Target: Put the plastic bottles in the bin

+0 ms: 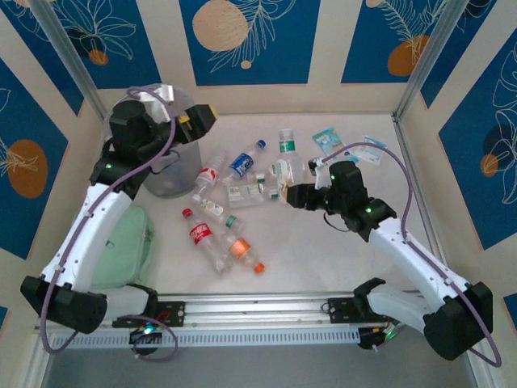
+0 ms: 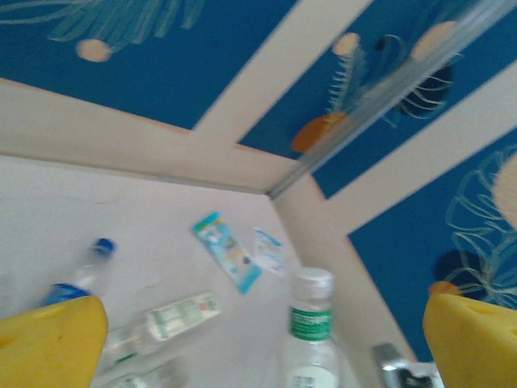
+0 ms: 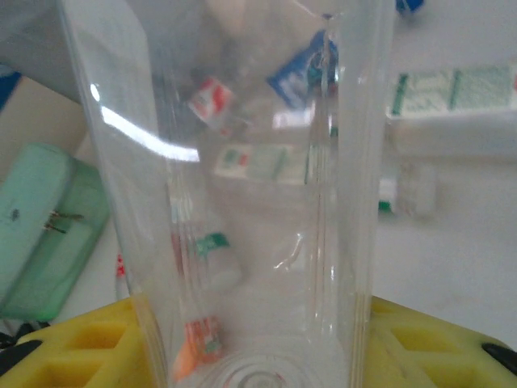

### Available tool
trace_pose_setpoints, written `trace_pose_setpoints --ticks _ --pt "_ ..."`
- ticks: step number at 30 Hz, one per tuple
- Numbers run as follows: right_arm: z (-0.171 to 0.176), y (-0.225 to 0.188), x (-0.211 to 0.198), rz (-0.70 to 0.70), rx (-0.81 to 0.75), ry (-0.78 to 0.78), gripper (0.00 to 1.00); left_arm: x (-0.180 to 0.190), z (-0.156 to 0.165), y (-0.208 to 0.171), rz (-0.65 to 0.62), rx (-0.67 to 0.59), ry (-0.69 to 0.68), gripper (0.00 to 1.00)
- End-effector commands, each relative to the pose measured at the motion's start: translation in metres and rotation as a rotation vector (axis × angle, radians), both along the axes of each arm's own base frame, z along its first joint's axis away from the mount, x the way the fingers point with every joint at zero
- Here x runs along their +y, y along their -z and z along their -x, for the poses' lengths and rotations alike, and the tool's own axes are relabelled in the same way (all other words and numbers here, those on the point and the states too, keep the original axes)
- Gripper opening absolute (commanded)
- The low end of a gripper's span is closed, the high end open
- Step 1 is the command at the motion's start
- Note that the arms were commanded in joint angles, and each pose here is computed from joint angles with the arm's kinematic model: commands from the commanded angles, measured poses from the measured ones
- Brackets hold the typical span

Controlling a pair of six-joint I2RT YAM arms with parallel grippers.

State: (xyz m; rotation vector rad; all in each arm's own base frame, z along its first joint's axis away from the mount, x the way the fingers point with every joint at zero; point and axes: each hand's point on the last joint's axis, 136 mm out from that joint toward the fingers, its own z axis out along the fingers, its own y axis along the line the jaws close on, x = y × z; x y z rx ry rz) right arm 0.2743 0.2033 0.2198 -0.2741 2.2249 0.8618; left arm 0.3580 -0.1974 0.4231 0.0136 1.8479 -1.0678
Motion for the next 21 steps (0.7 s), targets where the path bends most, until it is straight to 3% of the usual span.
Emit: trace_pose_setpoints --ticks 1,6,10,17,21 --pt "-0.005 -0.042 0.024 -0.085 -0.138 -0.130 0.35 -0.037 -0.007 -0.013 0.073 -0.025 0.056 1.00" --pt "-0.011 -0.051 0.032 -0.100 -0.158 -0.157 0.33 -0.087 -0.015 0.014 0.072 0.020 0.138 1.00" --pt "-0.010 -0.053 0.040 -0.127 -0.162 -0.178 0.32 -0.121 -0.024 0.033 0.074 0.066 0.205 0.92" --pt "-0.008 -0.047 0.050 -0.105 -0.151 -0.197 0.32 -0.149 -0.031 0.046 0.099 0.095 0.267 0.77" --pt "-0.011 -0.042 0.051 -0.098 -0.139 -0.196 0.32 -0.148 -0.032 0.054 0.084 0.105 0.256 0.60"
